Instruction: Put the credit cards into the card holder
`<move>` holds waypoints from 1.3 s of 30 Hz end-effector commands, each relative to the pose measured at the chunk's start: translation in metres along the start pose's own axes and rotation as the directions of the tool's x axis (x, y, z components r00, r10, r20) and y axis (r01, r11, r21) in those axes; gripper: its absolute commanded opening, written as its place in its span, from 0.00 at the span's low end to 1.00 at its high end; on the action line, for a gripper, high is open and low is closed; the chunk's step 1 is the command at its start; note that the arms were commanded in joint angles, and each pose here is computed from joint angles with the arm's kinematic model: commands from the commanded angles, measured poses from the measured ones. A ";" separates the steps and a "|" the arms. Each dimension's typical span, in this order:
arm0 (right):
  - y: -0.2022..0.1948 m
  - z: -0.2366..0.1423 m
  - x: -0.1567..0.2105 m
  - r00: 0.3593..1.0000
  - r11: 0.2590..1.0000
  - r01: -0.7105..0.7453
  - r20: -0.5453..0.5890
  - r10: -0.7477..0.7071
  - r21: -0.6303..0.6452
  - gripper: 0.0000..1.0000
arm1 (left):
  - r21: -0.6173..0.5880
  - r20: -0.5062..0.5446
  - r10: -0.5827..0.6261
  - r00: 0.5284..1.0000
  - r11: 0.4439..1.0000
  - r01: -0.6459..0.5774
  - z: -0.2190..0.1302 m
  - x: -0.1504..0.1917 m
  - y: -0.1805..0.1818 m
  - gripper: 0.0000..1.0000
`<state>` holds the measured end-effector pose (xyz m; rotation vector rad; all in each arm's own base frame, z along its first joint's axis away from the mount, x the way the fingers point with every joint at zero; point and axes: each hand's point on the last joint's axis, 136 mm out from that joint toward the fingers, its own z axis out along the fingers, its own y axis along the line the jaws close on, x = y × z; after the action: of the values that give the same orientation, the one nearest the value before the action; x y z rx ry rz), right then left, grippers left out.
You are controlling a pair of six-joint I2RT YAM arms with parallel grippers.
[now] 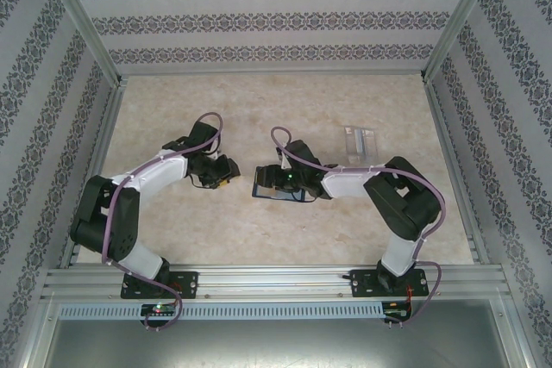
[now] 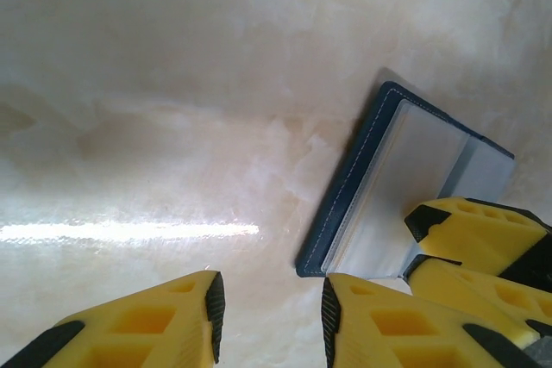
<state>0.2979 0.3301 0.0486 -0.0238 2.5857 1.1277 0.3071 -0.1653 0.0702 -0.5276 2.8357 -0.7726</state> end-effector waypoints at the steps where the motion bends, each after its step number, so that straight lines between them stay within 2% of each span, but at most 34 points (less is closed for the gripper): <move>1: 0.025 0.004 -0.005 0.999 0.997 0.032 -0.002 -0.032 -0.069 0.56 | -0.017 0.008 -0.019 1.000 1.000 0.019 -0.009 0.001 0.009 0.38; 4: 0.026 -0.005 -0.010 0.999 0.997 0.041 0.019 -0.040 -0.063 0.55 | -0.021 0.006 -0.019 1.000 1.000 0.019 -0.007 0.000 0.009 0.39; 8: 0.022 -0.036 -0.028 0.993 0.996 0.086 0.080 -0.084 -0.022 0.56 | -0.023 0.010 -0.009 1.000 1.000 0.010 -0.003 -0.001 0.010 0.39; 10: 0.013 -0.059 -0.042 0.984 0.991 0.121 0.122 -0.126 0.053 0.56 | -0.032 0.016 0.007 1.000 0.999 -0.007 -0.003 -0.002 0.008 0.41; 12: -0.014 -0.088 -0.059 0.972 0.965 0.131 0.161 -0.170 0.227 0.56 | -0.043 0.019 0.042 0.999 0.998 -0.041 -0.003 0.000 0.003 0.48; 16: -0.071 -0.152 -0.091 0.951 0.833 0.107 0.190 -0.245 0.542 0.58 | -0.077 0.028 0.102 0.994 0.992 -0.099 -0.002 0.003 -0.003 0.63; 20: -0.105 -0.209 -0.116 0.929 0.659 0.075 0.187 -0.319 0.749 0.62 | -0.105 0.036 0.133 0.990 0.986 -0.129 -0.004 0.004 -0.005 0.69; 22: -0.116 -0.230 -0.126 0.923 0.589 0.066 0.175 -0.343 0.805 0.73 | -0.120 0.042 0.145 0.989 0.983 -0.139 -0.003 0.004 -0.006 0.70; 24: -0.128 -0.235 -0.128 0.931 0.583 0.079 0.149 -0.333 0.808 0.82 | -0.119 0.033 0.151 0.988 0.982 -0.146 0.001 0.005 -0.009 0.70; 26: -0.142 -0.231 -0.126 0.950 0.644 0.064 0.152 -0.274 0.763 0.84 | -0.117 0.018 0.158 0.987 0.981 -0.154 0.002 0.007 -0.012 0.70; 28: -0.159 -0.228 -0.126 0.965 0.651 0.041 0.140 -0.222 0.758 0.84 | -0.124 0.016 0.171 0.985 0.978 -0.168 0.003 0.010 -0.014 0.71; 31: -0.170 -0.222 -0.127 0.976 0.615 0.068 0.076 -0.205 0.786 0.83 | -0.123 0.008 0.179 0.984 0.976 -0.177 0.006 0.011 -0.013 0.71; 39: -0.196 -0.234 -0.137 0.980 0.515 0.034 0.072 -0.185 0.857 0.83 | -0.133 0.005 0.190 0.982 0.973 -0.188 0.008 0.015 -0.006 0.72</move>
<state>0.3852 0.0299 0.0897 0.1059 2.6610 -0.1913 0.3037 -0.1819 0.0704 -0.3136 2.8578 -0.5905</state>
